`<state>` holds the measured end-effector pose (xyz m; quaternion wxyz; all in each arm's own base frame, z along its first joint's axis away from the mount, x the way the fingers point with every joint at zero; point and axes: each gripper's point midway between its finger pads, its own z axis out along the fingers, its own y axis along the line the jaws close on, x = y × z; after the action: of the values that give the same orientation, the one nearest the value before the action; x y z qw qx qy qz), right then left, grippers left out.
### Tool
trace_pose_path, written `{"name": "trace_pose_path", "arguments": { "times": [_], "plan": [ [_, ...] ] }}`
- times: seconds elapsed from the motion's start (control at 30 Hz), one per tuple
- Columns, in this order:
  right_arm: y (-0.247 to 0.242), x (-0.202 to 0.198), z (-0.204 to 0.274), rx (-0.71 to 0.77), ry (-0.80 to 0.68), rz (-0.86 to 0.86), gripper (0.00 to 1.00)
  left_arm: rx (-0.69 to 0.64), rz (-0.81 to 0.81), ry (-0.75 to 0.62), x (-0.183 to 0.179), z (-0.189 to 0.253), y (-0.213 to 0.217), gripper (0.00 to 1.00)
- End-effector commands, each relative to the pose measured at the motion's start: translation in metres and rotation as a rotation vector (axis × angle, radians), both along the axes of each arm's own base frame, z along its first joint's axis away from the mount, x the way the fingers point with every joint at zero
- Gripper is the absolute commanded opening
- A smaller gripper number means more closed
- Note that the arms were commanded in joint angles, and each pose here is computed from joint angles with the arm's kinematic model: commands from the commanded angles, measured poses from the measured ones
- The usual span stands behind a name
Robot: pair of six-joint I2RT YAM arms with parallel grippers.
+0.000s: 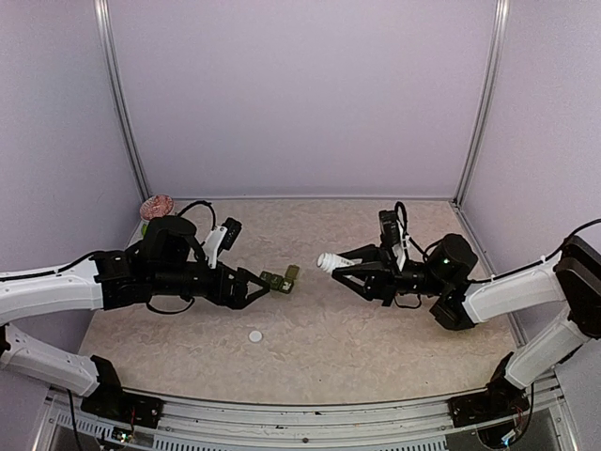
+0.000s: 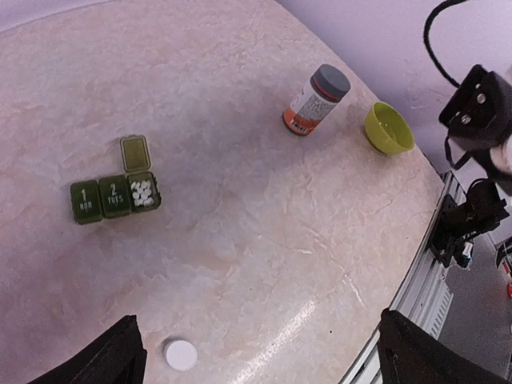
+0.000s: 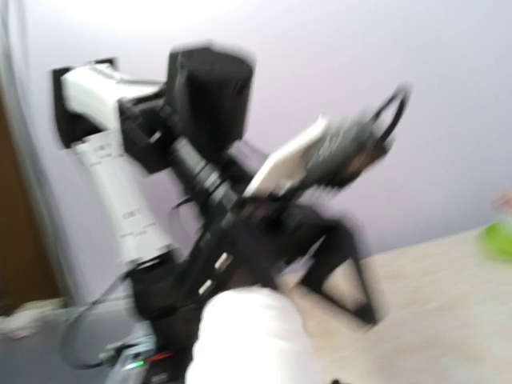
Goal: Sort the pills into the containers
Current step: Pick up the lid of the pill bottle from the center of the board.
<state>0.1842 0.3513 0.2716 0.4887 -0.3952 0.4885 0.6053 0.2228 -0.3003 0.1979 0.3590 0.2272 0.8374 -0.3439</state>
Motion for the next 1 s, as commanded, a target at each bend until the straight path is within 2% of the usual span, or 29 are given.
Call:
{"name": "trace_pose_path", "arguments": {
  "times": [0.0, 0.2, 0.37, 0.53, 0.7, 0.97],
  "plan": [
    [-0.022, 0.020, 0.025, 0.092, -0.186, -0.245, 0.21, 0.046, 0.040, 0.106, -0.007, -0.032, 0.013, 0.99],
    [-0.033, 0.024, 0.027, 0.104, -0.216, -0.328, 0.22, 0.109, 0.060, 0.183, -0.011, -0.066, 0.020, 0.97],
    [-0.036, 0.024, 0.031, 0.080, -0.235, -0.351, 0.22, 0.220, 0.041, 0.235, -0.013, -0.097, 0.019, 0.87],
    [-0.043, 0.023, 0.036, 0.046, -0.265, -0.388, 0.23, 0.381, 0.031, 0.205, -0.013, -0.118, 0.018, 0.80],
    [-0.048, 0.021, 0.036, 0.023, -0.277, -0.405, 0.23, 0.462, -0.009, 0.199, -0.015, -0.132, 0.006, 0.71],
    [-0.053, 0.016, 0.034, 0.018, -0.277, -0.408, 0.23, 0.598, -0.024, 0.174, -0.010, -0.153, 0.003, 0.65]
  ]
}}
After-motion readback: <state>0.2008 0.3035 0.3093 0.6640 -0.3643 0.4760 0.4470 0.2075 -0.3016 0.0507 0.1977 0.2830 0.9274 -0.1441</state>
